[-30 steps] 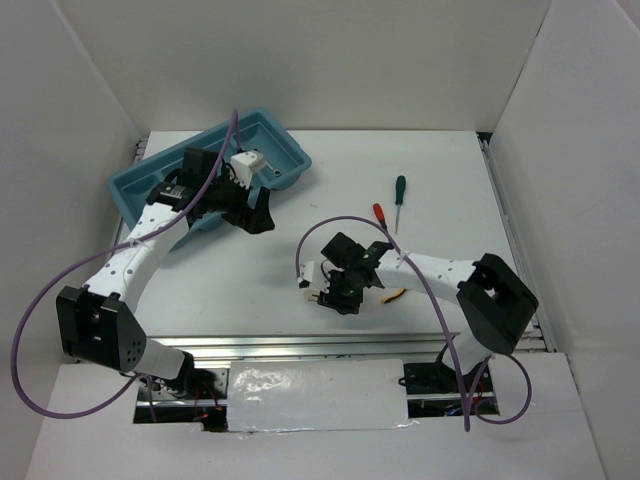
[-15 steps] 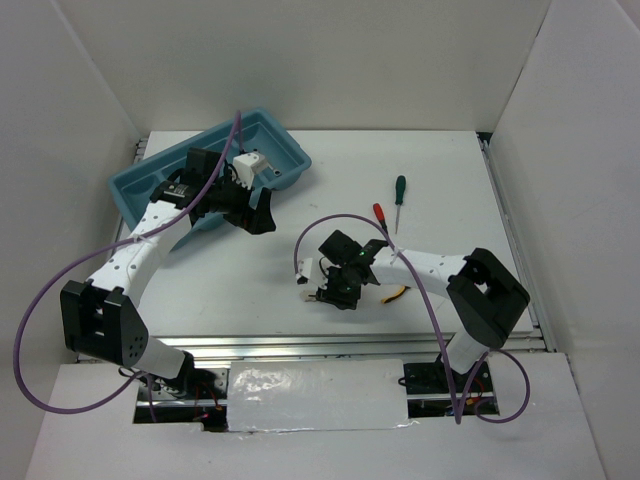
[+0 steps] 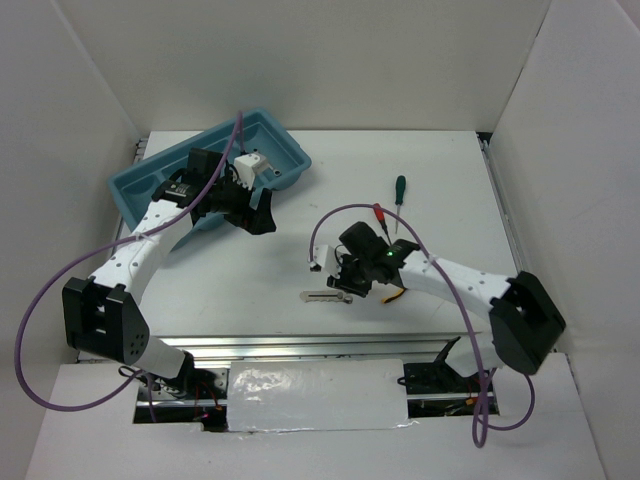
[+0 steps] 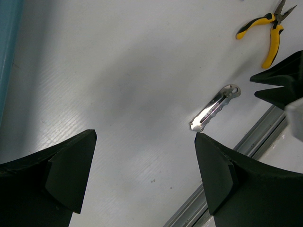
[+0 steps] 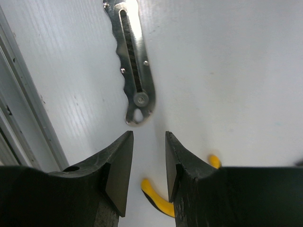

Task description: Sort the tools into containers

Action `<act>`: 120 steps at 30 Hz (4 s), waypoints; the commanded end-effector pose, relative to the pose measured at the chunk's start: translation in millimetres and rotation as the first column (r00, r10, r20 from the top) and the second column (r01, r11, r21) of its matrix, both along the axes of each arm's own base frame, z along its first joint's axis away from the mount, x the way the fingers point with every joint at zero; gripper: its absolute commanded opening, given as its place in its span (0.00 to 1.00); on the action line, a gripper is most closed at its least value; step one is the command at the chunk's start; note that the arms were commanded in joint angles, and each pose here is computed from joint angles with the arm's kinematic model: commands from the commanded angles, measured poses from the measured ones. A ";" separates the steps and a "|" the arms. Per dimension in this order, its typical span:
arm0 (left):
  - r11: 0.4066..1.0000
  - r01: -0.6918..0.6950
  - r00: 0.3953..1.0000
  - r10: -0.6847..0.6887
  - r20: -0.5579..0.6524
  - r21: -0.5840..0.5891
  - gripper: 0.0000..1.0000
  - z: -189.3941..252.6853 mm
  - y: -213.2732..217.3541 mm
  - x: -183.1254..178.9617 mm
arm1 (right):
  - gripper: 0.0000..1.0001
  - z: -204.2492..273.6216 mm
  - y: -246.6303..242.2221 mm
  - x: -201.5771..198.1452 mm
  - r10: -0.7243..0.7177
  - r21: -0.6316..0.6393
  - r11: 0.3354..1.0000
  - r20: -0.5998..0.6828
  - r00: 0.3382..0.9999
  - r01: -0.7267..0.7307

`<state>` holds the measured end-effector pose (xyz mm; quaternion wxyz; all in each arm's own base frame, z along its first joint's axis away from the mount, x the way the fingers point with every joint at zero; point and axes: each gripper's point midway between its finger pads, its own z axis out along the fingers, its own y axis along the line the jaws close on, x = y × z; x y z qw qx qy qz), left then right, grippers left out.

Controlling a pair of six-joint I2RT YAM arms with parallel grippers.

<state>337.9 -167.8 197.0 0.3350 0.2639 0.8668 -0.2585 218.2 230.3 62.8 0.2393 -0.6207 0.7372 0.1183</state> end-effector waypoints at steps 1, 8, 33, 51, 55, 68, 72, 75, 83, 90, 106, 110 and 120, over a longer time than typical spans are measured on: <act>1.000 0.013 0.999 -0.012 0.047 -0.027 0.99 12.5 -6.2 6.5 | 0.41 24.6 0.8 9.5 0.048 0.078 0.995 0.155 0.987 -0.060; 0.998 0.041 0.997 -0.038 0.066 -0.039 0.99 8.2 -7.6 6.4 | 0.44 14.4 3.3 3.3 0.254 0.040 0.962 0.227 0.940 -0.270; 0.990 0.075 0.996 -0.070 0.046 -0.117 0.99 4.9 -8.6 6.3 | 0.48 -29.7 31.2 -7.4 0.544 -0.036 0.839 0.043 0.838 -0.543; 0.989 0.081 0.997 -0.079 0.022 -0.123 0.99 -3.7 -12.6 8.3 | 0.41 -37.7 23.7 1.1 0.516 -0.059 0.855 0.003 0.856 -0.515; 0.989 0.079 0.997 -0.076 0.022 -0.125 0.99 -3.6 -13.0 9.5 | 0.41 -40.9 19.7 2.3 0.509 -0.074 0.858 -0.009 0.861 -0.508; 0.960 0.131 0.986 -0.152 -0.070 -0.249 0.98 -23.9 -30.1 -19.6 | 0.06 -21.7 19.5 7.6 0.498 -0.077 0.866 0.044 0.866 -0.494; 0.911 0.247 0.937 -0.312 -0.160 -0.329 0.92 -37.2 -53.1 -44.3 | 0.02 -2.0 24.8 4.0 0.518 -0.079 0.855 0.096 0.850 -0.512; 0.882 0.287 0.881 -0.396 -0.257 -0.374 0.88 -57.1 -69.6 -56.4 | 0.01 13.5 32.2 -1.5 0.540 -0.084 0.841 0.152 0.828 -0.534; 0.809 0.381 0.805 -0.528 -0.271 -0.447 0.74 -71.8 -113.1 -67.1 | 0.00 43.4 46.8 -13.6 0.569 -0.067 0.819 0.226 0.791 -0.570; 0.723 0.440 0.784 -0.599 -0.166 -0.532 0.72 -65.2 -129.9 -72.8 | 0.00 36.3 43.2 -14.3 0.566 -0.078 0.823 0.201 0.800 -0.563; 0.935 0.241 0.943 -0.289 -0.166 -0.261 0.92 -82.1 -113.6 -34.2 | 0.71 0.3 -17.1 39.7 0.311 -0.123 0.947 0.134 0.941 -0.296; 0.958 0.238 0.970 -0.243 -0.009 -0.157 0.91 -68.0 -118.6 -32.5 | 0.70 25.9 -34.1 36.3 0.174 -0.024 0.985 0.102 0.980 -0.172; 0.869 0.446 0.863 -0.481 0.153 0.214 0.93 -88.7 -147.3 -42.0 | 0.71 77.2 -112.3 30.8 -0.302 0.192 0.930 -0.084 0.950 0.313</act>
